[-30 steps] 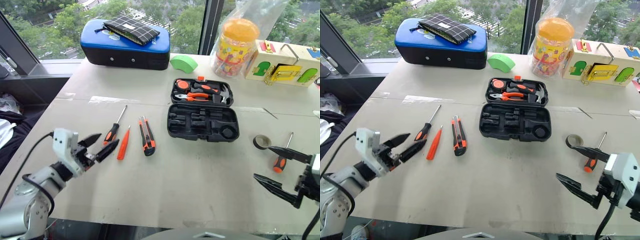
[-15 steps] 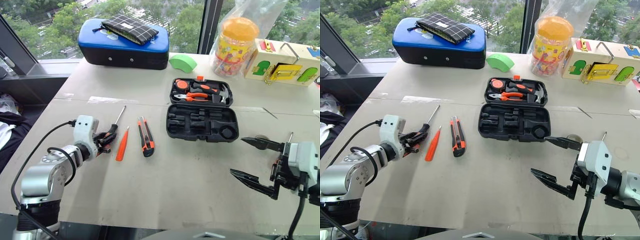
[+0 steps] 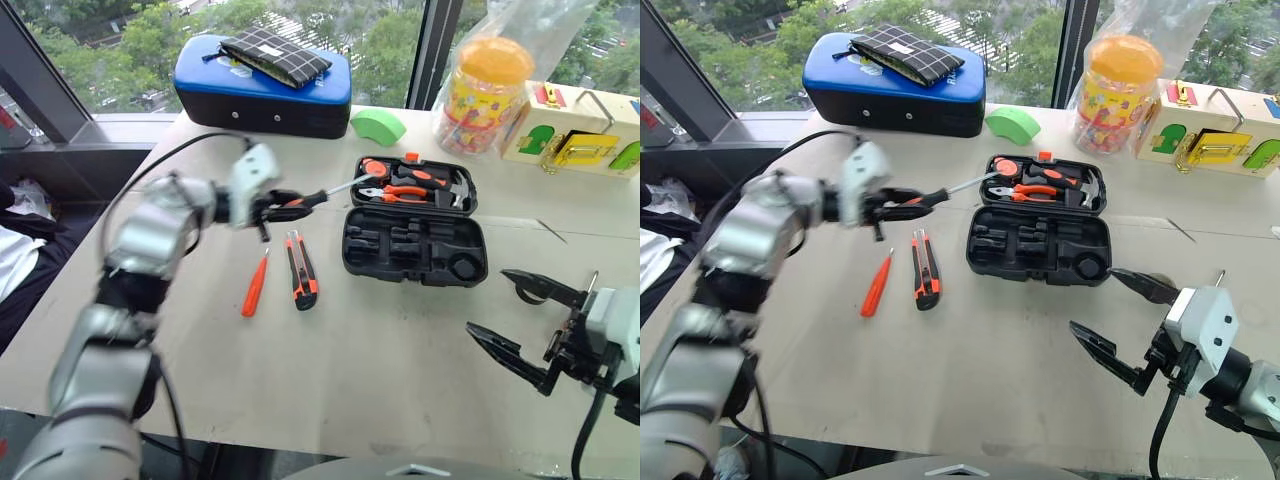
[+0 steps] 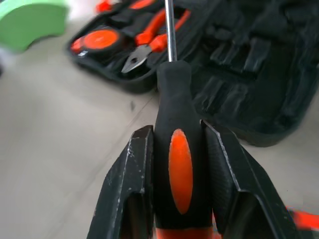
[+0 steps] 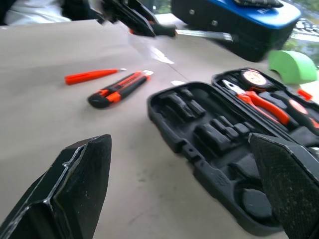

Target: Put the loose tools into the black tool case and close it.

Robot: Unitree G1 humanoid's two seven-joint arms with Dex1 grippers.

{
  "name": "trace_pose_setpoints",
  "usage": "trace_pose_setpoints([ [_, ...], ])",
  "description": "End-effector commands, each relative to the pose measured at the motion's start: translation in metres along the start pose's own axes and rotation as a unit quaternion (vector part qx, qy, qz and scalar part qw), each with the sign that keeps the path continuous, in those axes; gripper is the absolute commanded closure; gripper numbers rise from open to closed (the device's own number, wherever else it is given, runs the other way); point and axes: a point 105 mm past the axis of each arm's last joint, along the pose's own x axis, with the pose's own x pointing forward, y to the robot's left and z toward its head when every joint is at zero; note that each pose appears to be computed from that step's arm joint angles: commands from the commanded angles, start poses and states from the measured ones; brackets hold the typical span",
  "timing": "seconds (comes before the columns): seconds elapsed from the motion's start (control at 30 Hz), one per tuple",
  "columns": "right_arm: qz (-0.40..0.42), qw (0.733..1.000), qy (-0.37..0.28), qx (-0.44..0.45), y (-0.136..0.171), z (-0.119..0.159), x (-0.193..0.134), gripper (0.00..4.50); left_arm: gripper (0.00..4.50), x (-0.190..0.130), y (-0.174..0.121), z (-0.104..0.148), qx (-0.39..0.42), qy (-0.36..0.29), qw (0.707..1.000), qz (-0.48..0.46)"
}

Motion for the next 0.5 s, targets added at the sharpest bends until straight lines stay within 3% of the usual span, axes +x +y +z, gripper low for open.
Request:
trace_pose_setpoints([
  [0.03,-0.039,0.999,-0.006,-0.035,-0.006,0.010,-0.008,0.00,3.69,0.032,0.011,0.010,0.084,0.036,0.995,-0.039],
  [0.2,-0.086,0.996,-0.002,-0.025,-0.012,0.012,-0.022,0.00,3.69,0.073,0.004,0.021,0.143,0.064,0.985,-0.071],
  [0.5,-0.113,0.993,0.020,-0.024,-0.014,0.012,-0.039,0.00,3.69,0.092,-0.004,0.016,0.139,0.096,0.983,-0.078],
])
